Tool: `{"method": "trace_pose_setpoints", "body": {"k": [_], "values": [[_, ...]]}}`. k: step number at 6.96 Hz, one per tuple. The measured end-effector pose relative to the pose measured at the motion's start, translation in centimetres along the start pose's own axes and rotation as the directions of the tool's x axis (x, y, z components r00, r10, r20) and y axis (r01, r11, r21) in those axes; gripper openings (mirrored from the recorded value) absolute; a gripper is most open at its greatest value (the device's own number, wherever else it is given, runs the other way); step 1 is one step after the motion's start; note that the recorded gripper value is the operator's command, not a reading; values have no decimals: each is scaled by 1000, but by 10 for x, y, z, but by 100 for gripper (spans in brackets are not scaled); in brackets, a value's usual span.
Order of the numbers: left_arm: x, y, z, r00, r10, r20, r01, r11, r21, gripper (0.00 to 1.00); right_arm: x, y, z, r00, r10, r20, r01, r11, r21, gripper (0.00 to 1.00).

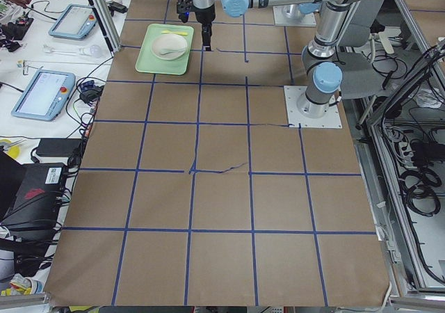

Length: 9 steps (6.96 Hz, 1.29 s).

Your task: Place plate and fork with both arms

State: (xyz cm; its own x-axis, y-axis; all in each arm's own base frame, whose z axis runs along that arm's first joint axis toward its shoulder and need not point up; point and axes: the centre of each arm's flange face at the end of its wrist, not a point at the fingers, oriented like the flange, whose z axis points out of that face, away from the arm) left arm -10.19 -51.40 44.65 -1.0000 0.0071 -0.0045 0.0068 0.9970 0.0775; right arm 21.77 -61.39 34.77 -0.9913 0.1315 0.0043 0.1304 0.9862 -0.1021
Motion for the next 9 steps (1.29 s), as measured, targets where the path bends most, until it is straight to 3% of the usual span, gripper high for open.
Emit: {"method": "trace_pose_setpoints", "body": {"k": [2,4,6,7,9], "values": [[0,-1,-2,1000,-1,1,1,1000,17,100,9,31,-68,1000,1,-2,-1,1000,-11,100],[0,-1,-4,1000,0,0,0,1000,23,100,14,61,-113,1000,-7,12,8,999,-44,100],[0,0,-2,1000,0,1,0,1000,20,100,23,79,-136,996,-91,11,91,995,-46,100],[0,-2,2,1000,2,0,-2,1000,11,100,30,88,-142,993,-120,1,120,990,-75,100],[-1,-1,8,1000,9,0,-9,1000,-1,100,37,90,-150,992,-126,4,126,988,-85,100]]}}
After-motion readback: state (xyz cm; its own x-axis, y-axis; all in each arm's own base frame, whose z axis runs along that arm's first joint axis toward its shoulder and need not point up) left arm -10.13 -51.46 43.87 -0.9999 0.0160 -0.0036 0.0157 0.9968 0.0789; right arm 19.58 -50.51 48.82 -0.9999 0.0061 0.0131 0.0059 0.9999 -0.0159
